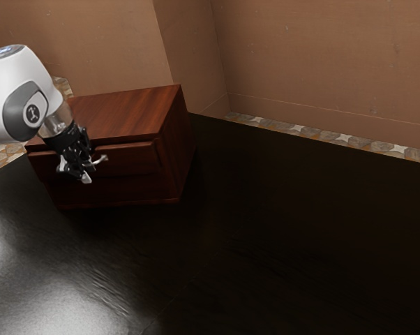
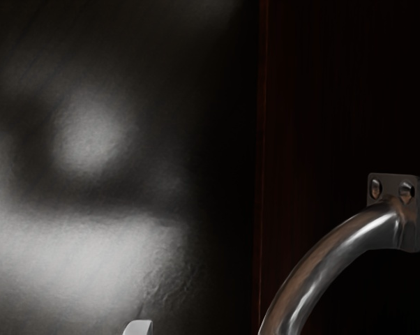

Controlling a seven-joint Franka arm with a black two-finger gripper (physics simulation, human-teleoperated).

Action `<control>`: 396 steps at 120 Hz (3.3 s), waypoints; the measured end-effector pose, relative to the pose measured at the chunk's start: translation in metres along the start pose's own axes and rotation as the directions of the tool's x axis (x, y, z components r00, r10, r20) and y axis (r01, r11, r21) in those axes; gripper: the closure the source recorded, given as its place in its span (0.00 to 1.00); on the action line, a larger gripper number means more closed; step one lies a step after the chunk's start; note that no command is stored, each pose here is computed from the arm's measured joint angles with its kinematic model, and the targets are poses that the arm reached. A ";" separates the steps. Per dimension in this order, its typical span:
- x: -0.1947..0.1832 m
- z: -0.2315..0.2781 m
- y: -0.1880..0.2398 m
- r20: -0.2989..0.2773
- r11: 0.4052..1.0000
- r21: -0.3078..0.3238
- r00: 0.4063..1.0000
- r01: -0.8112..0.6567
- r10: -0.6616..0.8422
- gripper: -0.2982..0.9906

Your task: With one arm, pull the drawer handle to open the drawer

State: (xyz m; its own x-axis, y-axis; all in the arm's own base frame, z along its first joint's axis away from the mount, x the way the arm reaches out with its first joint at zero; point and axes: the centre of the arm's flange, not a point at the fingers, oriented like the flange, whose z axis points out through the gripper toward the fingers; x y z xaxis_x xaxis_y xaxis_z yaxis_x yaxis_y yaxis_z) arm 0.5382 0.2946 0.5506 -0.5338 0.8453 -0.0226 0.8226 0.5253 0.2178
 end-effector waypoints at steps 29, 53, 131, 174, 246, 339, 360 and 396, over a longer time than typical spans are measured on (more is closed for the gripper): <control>0.000 -0.003 -0.009 -0.002 1.000 -0.004 1.000 -0.009 0.009 0.70; 0.000 -0.007 -0.014 -0.004 1.000 -0.011 1.000 -0.017 0.017 0.71; -0.001 -0.015 -0.050 -0.016 0.999 -0.037 0.999 -0.033 0.032 0.71; -0.001 -0.020 -0.065 -0.020 0.998 -0.059 0.999 -0.036 0.035 0.71; -0.008 -0.028 -0.093 -0.027 0.995 -0.086 0.998 -0.054 0.052 0.71; -0.010 -0.036 -0.115 -0.031 0.992 -0.106 0.997 -0.071 0.068 0.71; -0.002 -0.036 -0.119 -0.031 0.993 -0.107 0.998 -0.059 0.056 0.71; 0.001 -0.038 -0.131 -0.030 0.991 -0.116 0.998 -0.063 0.060 0.70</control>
State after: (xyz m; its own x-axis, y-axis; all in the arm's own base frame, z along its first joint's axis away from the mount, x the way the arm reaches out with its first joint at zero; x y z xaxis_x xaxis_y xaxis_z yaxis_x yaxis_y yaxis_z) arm 0.4224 0.2226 0.5593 -0.4892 0.8719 0.0197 0.8261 0.4561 0.3309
